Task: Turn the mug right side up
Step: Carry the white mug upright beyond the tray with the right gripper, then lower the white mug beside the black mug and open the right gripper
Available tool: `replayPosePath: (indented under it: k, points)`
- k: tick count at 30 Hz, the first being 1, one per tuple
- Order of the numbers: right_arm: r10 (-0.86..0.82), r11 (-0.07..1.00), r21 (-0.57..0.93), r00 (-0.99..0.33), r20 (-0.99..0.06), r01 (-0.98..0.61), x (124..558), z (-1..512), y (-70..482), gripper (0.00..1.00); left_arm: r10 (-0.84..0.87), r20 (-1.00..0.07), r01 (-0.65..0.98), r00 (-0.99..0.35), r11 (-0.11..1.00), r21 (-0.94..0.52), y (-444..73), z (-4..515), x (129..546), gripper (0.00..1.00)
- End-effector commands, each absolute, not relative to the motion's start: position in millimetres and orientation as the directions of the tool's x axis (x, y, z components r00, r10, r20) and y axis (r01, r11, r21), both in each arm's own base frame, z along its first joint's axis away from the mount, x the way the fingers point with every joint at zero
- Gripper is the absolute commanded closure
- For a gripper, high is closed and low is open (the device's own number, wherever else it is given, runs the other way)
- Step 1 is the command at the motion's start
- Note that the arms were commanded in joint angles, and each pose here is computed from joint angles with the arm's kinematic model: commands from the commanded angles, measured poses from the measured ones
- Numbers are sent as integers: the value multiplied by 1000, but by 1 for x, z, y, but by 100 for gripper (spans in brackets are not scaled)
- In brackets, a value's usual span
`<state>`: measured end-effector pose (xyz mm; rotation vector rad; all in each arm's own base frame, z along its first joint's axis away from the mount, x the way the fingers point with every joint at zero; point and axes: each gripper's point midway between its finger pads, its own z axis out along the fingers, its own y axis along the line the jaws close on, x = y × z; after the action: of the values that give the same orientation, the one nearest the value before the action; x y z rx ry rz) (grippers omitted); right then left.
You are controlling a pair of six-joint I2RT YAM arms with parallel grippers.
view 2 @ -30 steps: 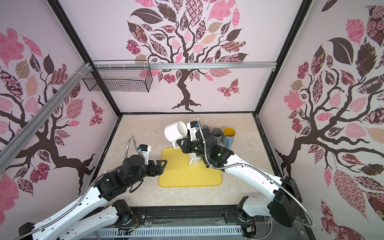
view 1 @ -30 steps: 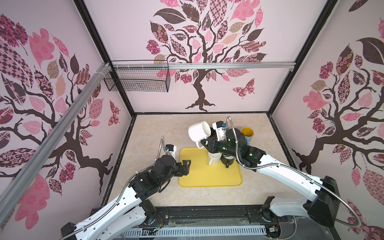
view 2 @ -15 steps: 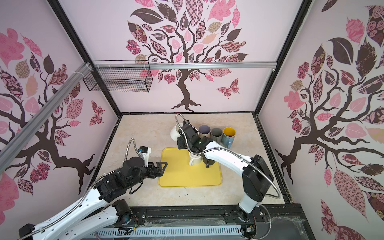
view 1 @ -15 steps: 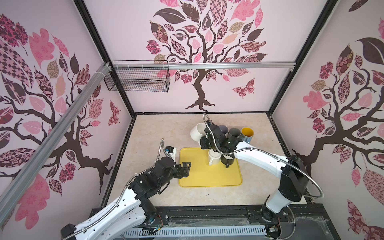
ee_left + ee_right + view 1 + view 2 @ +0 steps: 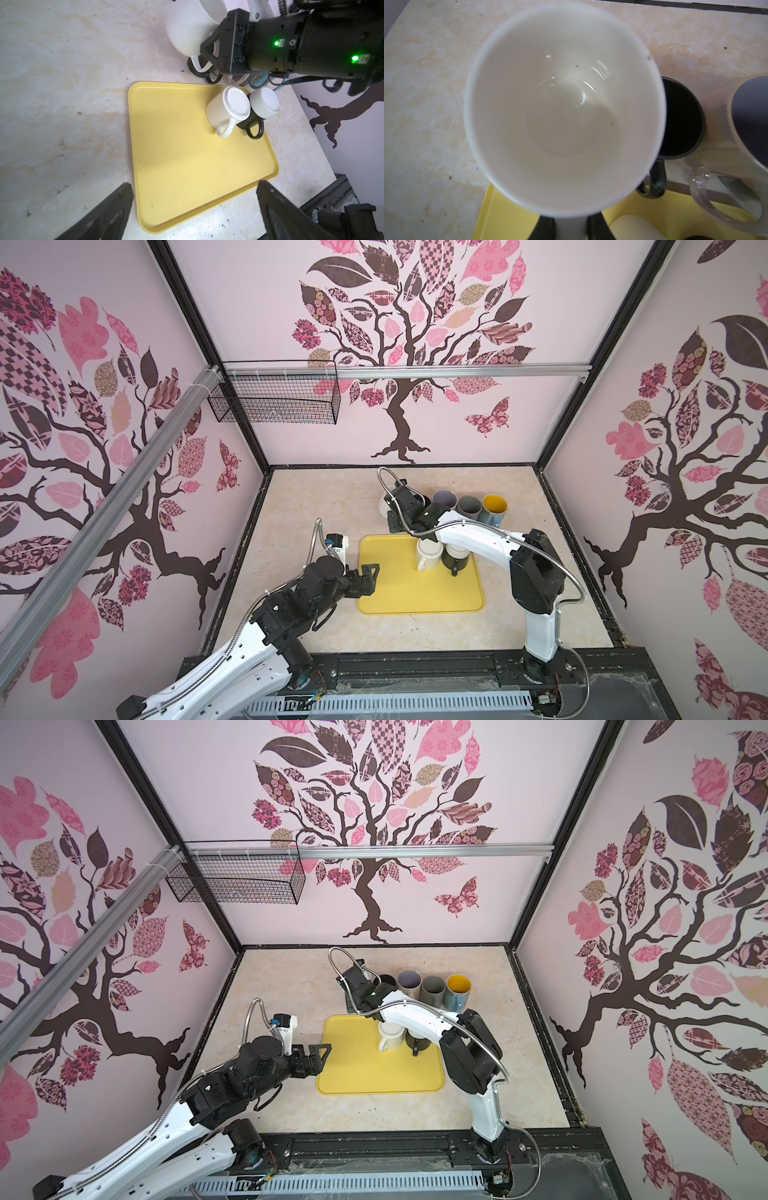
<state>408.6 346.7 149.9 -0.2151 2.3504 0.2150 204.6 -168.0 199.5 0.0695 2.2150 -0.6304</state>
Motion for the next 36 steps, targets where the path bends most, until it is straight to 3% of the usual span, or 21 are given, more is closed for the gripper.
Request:
replayPosePath:
  k: [1,36]
  points:
    - [-64,976,85,-641,-765,-200,430,173,358,100,-131,-735,258,-665,883,-391,-165,196,204,4]
    - [-95,991,6,-739,-667,-133,458,99,350,100,-137,-740,288,-658,862,-416,-166,202,198,4]
